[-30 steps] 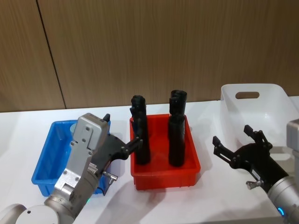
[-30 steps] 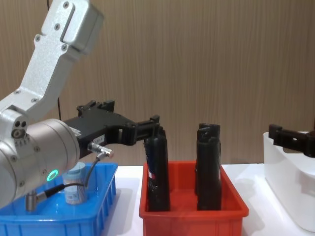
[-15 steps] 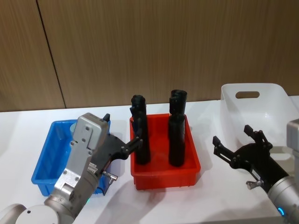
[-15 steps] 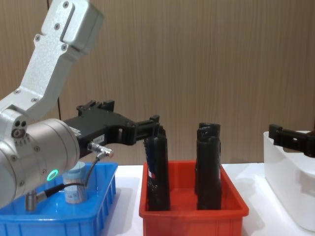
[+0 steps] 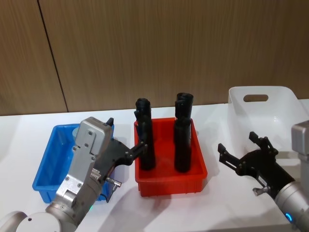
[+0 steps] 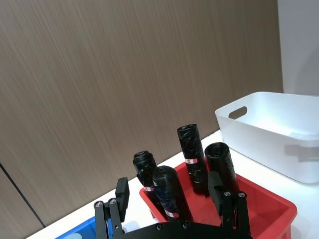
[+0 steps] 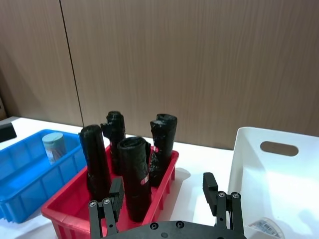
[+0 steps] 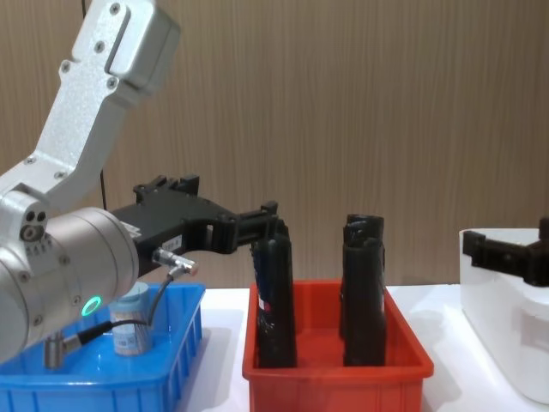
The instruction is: Pick the cotton swabs from the blue box and place them into the white box.
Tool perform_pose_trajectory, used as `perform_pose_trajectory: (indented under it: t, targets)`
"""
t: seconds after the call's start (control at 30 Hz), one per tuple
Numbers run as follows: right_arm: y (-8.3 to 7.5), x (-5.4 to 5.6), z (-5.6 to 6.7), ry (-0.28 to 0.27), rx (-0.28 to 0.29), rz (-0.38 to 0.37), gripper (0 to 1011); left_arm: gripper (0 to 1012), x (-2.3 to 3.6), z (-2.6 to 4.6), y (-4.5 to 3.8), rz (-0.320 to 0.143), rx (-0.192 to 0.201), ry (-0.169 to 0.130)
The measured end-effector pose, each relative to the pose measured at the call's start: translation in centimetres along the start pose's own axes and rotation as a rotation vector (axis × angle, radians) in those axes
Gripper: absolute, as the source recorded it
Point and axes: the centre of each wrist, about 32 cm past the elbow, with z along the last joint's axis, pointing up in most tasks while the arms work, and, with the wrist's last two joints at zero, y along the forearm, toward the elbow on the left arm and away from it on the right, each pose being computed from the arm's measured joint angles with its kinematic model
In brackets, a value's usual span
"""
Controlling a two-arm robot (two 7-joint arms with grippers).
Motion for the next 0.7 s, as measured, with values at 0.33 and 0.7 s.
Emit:
perform_pose_trajectory:
  t: [0.33, 0.7]
  targets:
    - [1.4, 1.5, -0.9, 0.011, -0.049, 0.053, 1002, 1000, 0.00, 0.00, 0.00, 0.000, 0.000, 0.000]
    - [2.9, 3.6, -1.8, 0.027, -0.078, 0.119, 1002, 1000, 0.00, 0.00, 0.00, 0.000, 0.000, 0.000]
